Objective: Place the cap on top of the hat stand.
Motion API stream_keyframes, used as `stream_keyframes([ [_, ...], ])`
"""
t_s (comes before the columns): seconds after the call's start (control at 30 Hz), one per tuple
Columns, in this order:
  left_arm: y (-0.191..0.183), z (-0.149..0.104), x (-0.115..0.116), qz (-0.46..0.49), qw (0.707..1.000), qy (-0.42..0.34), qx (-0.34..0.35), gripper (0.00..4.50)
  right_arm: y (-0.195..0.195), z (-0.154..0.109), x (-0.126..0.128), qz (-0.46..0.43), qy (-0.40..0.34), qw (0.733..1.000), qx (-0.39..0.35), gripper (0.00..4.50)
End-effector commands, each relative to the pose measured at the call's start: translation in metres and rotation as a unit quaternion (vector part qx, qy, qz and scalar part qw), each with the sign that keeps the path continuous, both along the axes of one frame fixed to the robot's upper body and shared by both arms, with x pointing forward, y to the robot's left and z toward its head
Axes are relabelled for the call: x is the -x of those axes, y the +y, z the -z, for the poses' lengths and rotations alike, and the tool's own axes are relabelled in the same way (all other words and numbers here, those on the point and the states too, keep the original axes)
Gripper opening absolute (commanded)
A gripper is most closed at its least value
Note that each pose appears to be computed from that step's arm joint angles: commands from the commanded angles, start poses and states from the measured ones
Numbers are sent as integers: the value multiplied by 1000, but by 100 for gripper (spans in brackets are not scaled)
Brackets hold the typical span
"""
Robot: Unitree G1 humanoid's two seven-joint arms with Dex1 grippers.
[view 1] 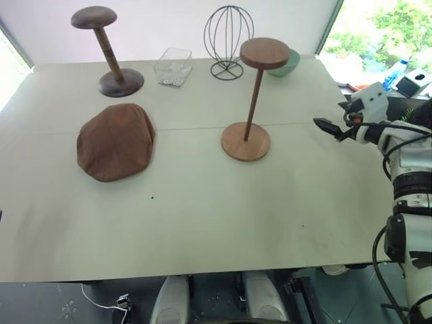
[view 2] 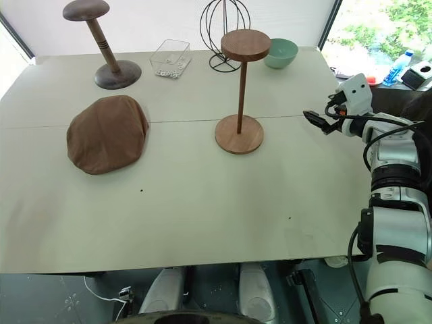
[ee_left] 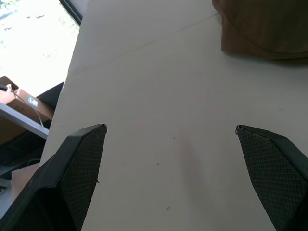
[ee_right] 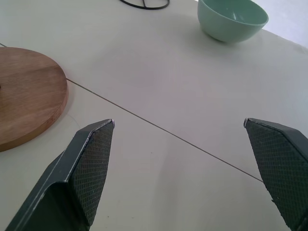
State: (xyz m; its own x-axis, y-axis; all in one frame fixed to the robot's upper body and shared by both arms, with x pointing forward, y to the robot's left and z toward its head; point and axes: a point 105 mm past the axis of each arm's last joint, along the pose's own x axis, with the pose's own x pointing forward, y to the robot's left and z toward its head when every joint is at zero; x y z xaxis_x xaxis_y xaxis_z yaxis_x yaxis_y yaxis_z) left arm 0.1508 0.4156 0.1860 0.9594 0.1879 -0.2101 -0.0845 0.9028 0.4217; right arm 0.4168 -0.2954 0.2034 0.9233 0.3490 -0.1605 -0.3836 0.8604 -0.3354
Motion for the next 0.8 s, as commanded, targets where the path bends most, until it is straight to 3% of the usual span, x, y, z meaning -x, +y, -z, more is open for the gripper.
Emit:
stream_keyframes([
  [0.03,-6,-13,-4,20,1000,-13,-18,450,-2,-24,0,-2,-36,999,8,443],
  [0.4,-10,-12,-17,32,999,-24,-12,450,-3,-24,1,-6,-37,999,6,443],
  [0.57,-34,-19,-34,86,996,-27,-17,450,1,-31,4,-29,-34,999,11,443],
  [0.67,-57,-23,-47,138,990,-22,-30,450,21,-42,14,-101,-30,994,34,443],
  [0.8,-90,-18,-67,215,973,3,-84,450,56,-54,50,-238,-19,968,73,443],
])
